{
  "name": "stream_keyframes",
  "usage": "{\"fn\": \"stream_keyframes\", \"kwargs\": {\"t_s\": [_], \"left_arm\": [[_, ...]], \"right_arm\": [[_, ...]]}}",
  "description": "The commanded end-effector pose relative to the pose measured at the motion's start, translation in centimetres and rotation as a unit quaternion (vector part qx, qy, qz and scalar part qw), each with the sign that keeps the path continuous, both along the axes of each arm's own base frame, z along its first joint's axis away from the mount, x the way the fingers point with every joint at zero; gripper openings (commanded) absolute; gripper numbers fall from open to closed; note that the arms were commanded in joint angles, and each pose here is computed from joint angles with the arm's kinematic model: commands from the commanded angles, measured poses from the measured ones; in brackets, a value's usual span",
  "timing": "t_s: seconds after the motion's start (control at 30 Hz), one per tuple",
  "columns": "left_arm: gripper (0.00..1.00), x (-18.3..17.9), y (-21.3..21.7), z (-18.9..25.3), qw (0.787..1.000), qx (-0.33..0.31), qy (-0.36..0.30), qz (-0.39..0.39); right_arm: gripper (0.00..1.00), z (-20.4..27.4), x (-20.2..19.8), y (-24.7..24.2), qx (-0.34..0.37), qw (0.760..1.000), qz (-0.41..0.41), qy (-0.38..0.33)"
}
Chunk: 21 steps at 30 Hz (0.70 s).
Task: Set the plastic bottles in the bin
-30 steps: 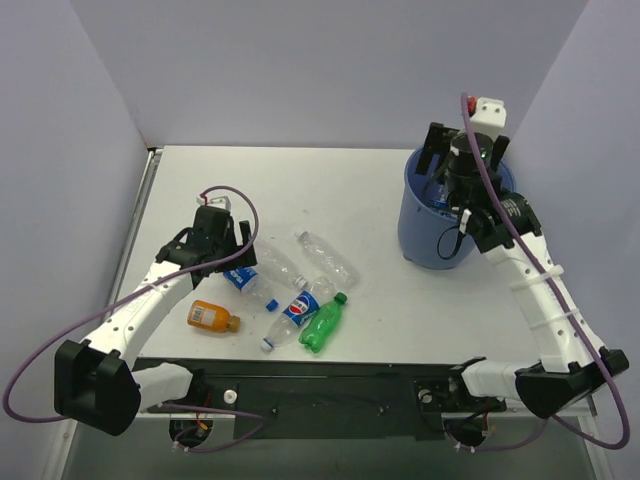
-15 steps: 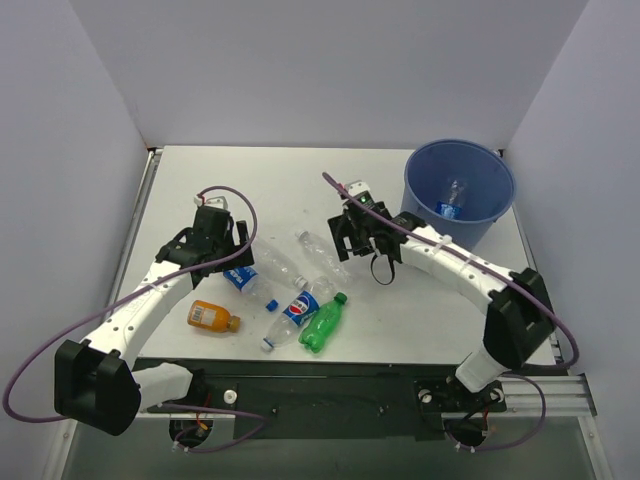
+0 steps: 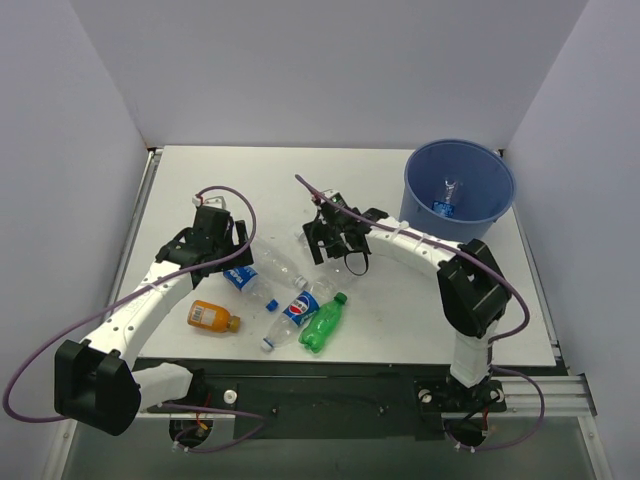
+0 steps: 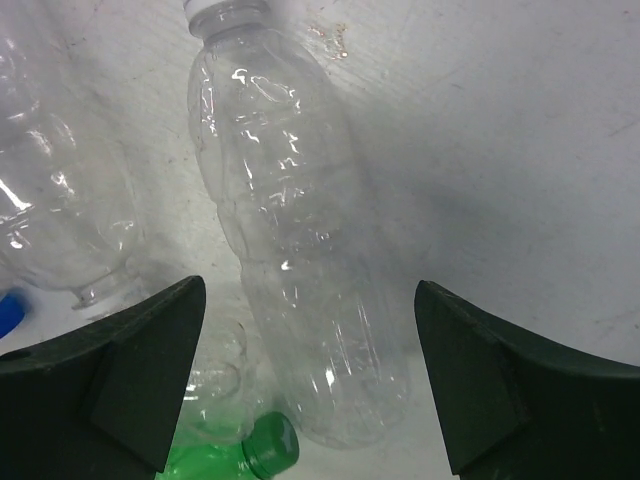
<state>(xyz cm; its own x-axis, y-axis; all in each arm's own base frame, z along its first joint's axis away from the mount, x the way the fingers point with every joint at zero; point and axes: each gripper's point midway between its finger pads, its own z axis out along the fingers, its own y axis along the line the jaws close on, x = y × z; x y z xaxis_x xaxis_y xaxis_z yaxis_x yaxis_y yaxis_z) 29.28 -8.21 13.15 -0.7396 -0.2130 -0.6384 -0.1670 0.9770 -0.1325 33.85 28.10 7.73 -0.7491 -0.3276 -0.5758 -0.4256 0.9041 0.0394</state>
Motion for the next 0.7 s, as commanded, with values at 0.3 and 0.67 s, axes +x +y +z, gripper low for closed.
{"fn": "stream_keyframes", "kwargs": {"t_s": [0.3, 0.67], "left_arm": [[0.95, 0.8, 0.4, 1.5, 1.000, 0.002, -0.018, 0.017], [0.95, 0.9, 0.5, 1.4, 1.000, 0.006, -0.015, 0.016]], "right_arm": [[0.63, -3.6, -0.5, 1.4, -0.014, 0.998, 0.013, 0.065], [0.31, 7.6, 1.5, 0.3, 0.023, 0.999, -0.011, -0.042]]}}
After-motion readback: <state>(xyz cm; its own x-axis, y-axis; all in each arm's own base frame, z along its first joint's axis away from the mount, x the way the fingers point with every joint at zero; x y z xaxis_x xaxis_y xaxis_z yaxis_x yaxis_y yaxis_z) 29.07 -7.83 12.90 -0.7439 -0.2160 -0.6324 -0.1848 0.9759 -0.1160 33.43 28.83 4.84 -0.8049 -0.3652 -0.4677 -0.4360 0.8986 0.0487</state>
